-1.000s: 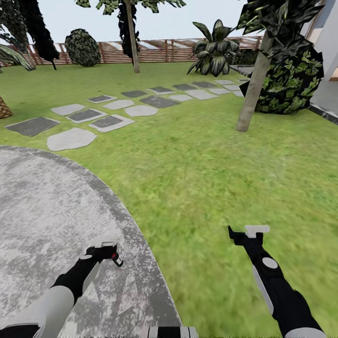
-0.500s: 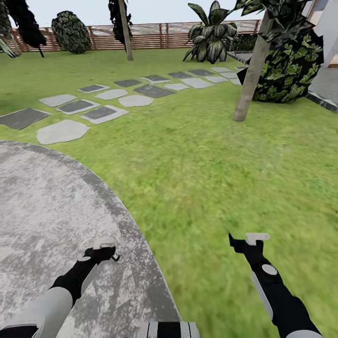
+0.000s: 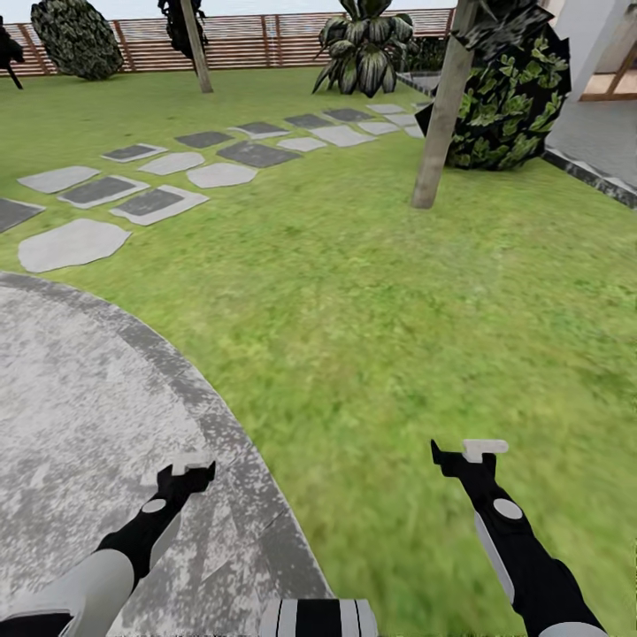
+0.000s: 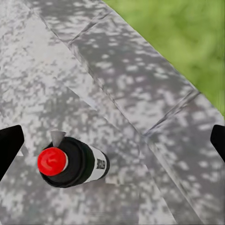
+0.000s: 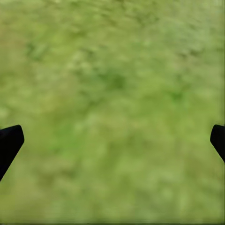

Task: In the garden, pick up the pesticide atomizer on the floor and spray pesticide onto both trees until each tree trunk is fully covered.

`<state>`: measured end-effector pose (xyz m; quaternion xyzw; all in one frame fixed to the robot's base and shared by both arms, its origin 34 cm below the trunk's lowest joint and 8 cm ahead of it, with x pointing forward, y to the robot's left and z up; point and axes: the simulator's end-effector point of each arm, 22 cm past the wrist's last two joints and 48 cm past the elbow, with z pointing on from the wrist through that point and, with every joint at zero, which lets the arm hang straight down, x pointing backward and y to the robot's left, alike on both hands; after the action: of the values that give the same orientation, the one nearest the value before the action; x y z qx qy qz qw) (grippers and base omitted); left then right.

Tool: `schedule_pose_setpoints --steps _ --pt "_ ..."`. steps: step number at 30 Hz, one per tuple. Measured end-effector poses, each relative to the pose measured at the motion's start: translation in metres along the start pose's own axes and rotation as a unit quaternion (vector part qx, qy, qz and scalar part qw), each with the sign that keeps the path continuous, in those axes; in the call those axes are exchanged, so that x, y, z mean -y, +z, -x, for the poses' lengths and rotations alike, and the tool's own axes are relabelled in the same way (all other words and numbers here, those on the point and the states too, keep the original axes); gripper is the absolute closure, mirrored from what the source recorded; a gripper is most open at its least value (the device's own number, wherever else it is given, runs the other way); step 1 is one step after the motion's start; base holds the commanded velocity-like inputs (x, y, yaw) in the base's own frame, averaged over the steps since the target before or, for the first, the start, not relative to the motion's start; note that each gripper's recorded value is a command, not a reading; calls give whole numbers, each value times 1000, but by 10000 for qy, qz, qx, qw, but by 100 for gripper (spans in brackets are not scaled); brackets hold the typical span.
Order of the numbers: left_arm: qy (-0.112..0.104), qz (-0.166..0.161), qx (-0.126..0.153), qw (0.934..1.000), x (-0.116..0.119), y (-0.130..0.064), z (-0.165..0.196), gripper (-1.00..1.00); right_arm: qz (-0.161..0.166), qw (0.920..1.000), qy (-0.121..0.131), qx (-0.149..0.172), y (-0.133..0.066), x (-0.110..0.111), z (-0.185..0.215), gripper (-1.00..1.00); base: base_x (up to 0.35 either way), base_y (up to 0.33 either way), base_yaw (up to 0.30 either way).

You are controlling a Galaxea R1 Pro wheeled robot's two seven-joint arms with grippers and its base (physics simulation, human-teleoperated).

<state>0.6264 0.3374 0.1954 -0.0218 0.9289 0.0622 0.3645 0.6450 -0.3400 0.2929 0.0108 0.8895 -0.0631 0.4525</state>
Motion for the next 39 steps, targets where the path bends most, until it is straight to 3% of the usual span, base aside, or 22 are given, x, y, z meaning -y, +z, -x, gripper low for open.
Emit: schedule_pose_setpoints --steps 26,39 --pt "7 36 -123 9999 -4 6 -17 -100 6 9998 -4 -176 5 -3 -21 -100 0 0 93" --pt "42 20 -324 9995 -1 13 -43 -100 9 9993 -29 -378 11 -4 -45 -100 0 0 101"
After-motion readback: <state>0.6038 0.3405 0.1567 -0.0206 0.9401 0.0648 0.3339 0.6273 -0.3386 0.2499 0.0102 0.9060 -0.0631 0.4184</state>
